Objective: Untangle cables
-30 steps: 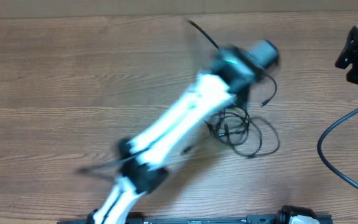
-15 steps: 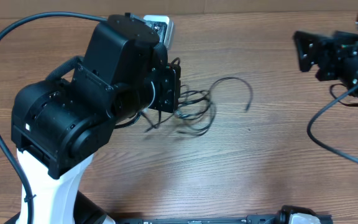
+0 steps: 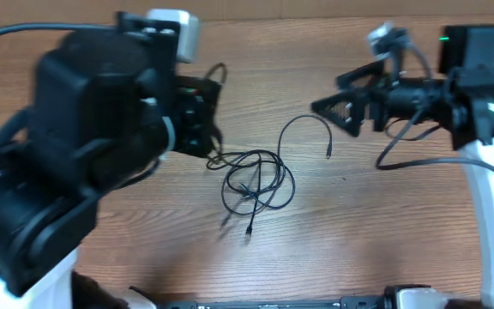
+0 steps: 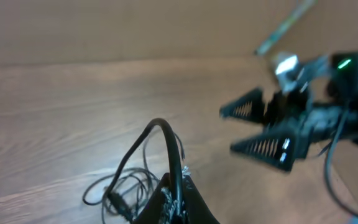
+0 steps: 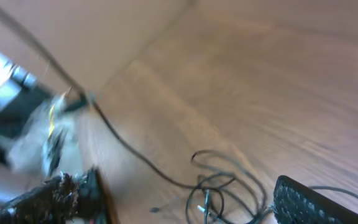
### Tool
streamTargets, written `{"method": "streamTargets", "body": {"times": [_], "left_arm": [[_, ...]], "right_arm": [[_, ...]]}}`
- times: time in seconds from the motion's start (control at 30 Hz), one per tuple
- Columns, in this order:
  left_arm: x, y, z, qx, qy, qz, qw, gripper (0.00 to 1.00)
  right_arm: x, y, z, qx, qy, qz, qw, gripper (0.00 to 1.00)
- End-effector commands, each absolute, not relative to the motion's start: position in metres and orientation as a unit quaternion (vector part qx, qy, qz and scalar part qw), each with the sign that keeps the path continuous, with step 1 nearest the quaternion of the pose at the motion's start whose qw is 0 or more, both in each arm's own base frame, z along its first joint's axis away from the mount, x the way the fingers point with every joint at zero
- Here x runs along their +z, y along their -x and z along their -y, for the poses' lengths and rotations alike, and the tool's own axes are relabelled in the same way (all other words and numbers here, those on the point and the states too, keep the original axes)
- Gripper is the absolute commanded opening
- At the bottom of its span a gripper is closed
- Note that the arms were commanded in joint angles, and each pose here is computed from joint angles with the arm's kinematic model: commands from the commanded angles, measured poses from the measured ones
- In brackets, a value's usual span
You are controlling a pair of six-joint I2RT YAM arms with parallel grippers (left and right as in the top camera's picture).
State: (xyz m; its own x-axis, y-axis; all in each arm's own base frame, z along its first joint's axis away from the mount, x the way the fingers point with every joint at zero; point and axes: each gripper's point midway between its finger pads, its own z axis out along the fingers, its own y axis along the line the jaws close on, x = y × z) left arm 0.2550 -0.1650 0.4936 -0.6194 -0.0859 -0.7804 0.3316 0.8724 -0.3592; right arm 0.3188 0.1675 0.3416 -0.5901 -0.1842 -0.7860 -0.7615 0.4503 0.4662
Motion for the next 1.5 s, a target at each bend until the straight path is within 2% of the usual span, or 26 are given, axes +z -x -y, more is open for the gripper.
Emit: {"method": "streamTargets", "body": {"times": [0.0,0.27,0.37,0.57,0.73,0.87,1.0,1.03,1.1,1.27,1.3,1.37,1.47], "left_arm": [[0.510,-0.250,0.149,-0.247,-0.057,-0.851,0.460,0.04],[0.555,-0.235,0.131,-0.274,-0.033,-0.801,0.532,0.04],[0.567,-0.228,0.116,-0.263,-0.015,-0.785,0.560,0.04],[0.584,-0.206,0.082,-0.243,0.031,-0.761,0.601,0.04],[0.592,-0.186,0.066,-0.244,0.043,-0.745,0.619,0.04],[0.588,-0.184,0.063,-0.238,0.045,-0.750,0.615,0.04],[0.586,-0.190,0.058,-0.221,0.060,-0.753,0.617,0.04],[0.586,-0.191,0.059,-0.221,0.060,-0.753,0.616,0.04],[0.586,-0.193,0.060,-0.220,0.060,-0.754,0.616,0.05],[0.582,-0.210,0.067,-0.210,0.061,-0.761,0.610,0.04],[0.578,-0.221,0.073,-0.205,0.059,-0.768,0.605,0.04],[0.572,-0.234,0.080,-0.199,0.057,-0.776,0.596,0.04],[0.568,-0.256,0.094,-0.199,0.053,-0.782,0.589,0.04]], "right_arm": [[0.339,-0.311,-0.189,0.428,0.399,-0.732,0.351,1.00],[0.285,-0.307,-0.227,0.413,0.429,-0.756,0.272,0.97],[0.261,-0.301,-0.242,0.391,0.447,-0.767,0.241,0.91],[0.227,-0.292,-0.263,0.361,0.475,-0.777,0.199,0.90],[0.217,-0.290,-0.274,0.365,0.482,-0.775,0.185,0.89],[0.218,-0.287,-0.281,0.371,0.488,-0.767,0.186,0.88],[0.219,-0.289,-0.285,0.369,0.485,-0.769,0.191,0.84],[0.220,-0.291,-0.285,0.368,0.483,-0.771,0.195,0.76],[0.228,-0.300,-0.283,0.362,0.467,-0.780,0.204,0.61],[0.284,-0.337,-0.259,0.312,0.389,-0.825,0.266,0.58],[0.322,-0.340,-0.249,0.302,0.378,-0.823,0.298,0.63],[0.361,-0.333,-0.244,0.301,0.378,-0.812,0.326,0.75],[0.410,-0.314,-0.241,0.301,0.389,-0.791,0.363,0.82]]}}
